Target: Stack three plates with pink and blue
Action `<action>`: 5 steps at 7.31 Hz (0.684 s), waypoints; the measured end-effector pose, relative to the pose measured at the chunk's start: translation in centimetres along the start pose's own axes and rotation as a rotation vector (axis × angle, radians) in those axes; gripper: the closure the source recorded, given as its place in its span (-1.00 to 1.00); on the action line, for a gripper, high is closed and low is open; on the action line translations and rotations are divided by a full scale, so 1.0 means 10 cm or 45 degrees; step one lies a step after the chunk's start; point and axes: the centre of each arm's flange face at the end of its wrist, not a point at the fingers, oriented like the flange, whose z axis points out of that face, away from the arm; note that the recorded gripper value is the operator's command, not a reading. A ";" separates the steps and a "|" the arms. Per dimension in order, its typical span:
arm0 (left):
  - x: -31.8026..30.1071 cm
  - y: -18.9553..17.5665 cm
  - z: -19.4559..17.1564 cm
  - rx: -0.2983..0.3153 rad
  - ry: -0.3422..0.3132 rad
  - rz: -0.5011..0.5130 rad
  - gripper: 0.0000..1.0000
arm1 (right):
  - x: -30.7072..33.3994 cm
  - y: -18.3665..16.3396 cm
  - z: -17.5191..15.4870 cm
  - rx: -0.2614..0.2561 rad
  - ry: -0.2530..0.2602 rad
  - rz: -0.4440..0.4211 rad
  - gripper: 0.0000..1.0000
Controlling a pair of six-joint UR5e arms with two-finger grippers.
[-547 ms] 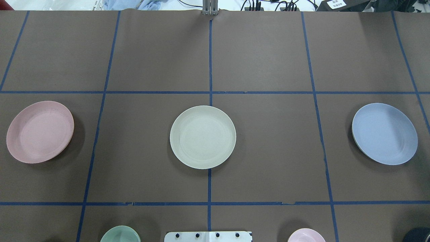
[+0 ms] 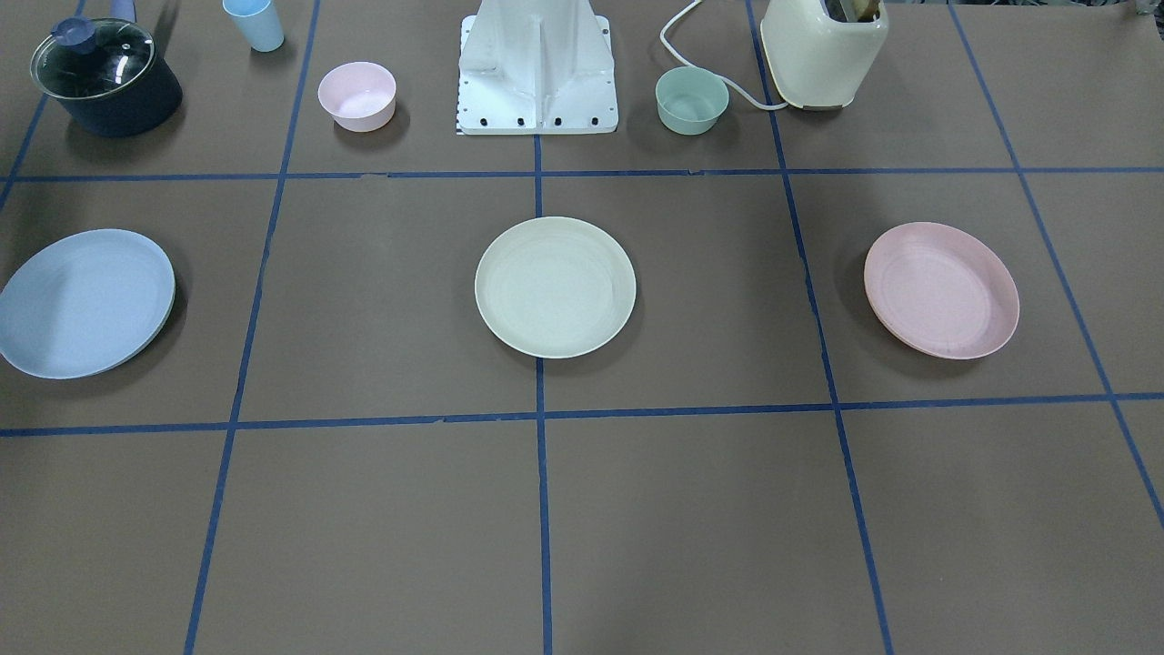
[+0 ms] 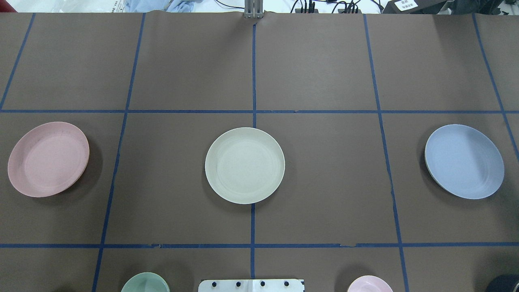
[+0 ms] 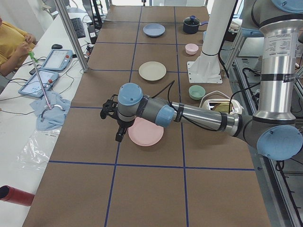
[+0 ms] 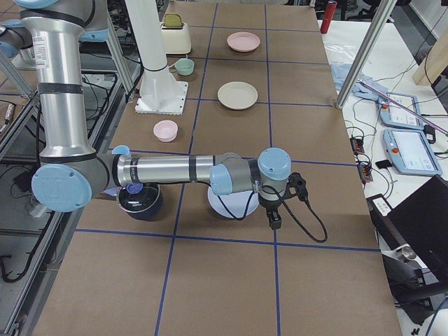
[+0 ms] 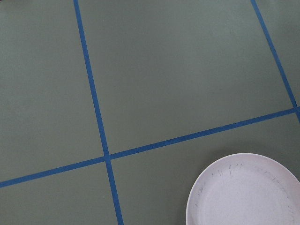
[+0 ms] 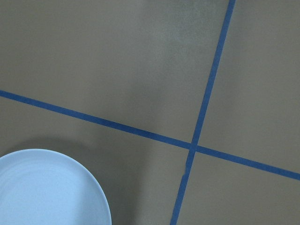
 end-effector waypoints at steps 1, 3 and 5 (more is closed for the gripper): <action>0.02 -0.01 -0.02 0.004 0.001 0.003 -0.99 | -0.01 -0.01 0.01 -0.002 0.000 0.000 -1.00; 0.01 0.00 0.00 0.000 -0.001 -0.006 -0.99 | -0.04 0.02 0.07 -0.012 -0.012 -0.002 -1.00; 0.05 0.05 0.20 -0.048 0.019 0.005 -0.99 | -0.14 0.07 0.23 -0.007 -0.039 -0.061 -1.00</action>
